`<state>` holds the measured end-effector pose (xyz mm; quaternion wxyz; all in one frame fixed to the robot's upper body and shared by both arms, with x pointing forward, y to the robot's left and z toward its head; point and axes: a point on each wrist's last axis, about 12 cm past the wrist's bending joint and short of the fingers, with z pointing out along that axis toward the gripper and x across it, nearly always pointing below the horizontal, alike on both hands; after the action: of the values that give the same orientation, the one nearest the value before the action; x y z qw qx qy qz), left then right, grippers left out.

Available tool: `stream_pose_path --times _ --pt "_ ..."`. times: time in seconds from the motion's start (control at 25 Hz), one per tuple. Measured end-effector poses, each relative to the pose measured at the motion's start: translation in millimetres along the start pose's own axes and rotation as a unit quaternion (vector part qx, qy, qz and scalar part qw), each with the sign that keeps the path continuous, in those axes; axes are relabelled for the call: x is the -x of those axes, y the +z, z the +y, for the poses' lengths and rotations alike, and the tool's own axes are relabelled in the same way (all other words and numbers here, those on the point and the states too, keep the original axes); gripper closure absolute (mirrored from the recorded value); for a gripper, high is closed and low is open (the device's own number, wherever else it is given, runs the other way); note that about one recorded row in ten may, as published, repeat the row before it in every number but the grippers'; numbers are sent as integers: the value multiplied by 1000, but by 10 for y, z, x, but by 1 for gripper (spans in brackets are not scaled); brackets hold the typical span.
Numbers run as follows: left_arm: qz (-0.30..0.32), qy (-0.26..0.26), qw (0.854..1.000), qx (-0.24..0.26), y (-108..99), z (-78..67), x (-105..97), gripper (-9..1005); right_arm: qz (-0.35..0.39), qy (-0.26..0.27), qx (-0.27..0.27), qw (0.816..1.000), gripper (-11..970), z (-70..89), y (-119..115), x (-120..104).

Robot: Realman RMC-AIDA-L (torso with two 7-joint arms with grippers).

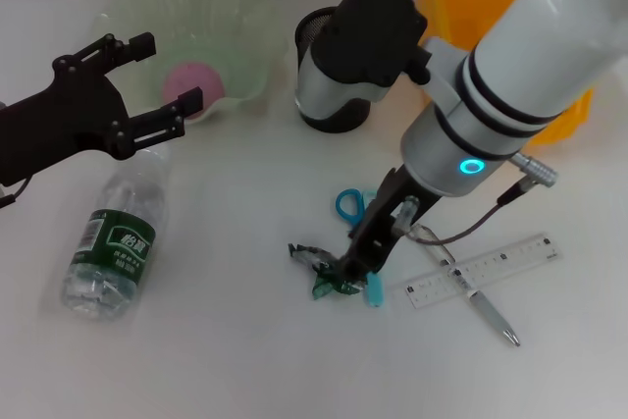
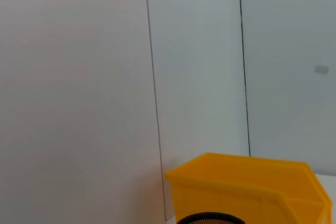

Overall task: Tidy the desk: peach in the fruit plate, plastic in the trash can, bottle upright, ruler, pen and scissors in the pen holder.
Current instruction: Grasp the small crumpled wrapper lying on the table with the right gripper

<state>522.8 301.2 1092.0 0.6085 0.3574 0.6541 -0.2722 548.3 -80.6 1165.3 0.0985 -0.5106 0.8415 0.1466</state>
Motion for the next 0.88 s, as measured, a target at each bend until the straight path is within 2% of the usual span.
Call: stream_pose_path --times 0.2,0.56,0.88 --pt "6 -1 1000 11 5 20 -15 153 -2 4 19 1000 490 19 39 22" --pt "7 0 1000 13 12 18 -26 154 14 -4 1 1000 443 -15 233 56" --pt "7 -1 1000 11 29 3 -40 154 26 -14 -9 1000 449 -2 344 77"
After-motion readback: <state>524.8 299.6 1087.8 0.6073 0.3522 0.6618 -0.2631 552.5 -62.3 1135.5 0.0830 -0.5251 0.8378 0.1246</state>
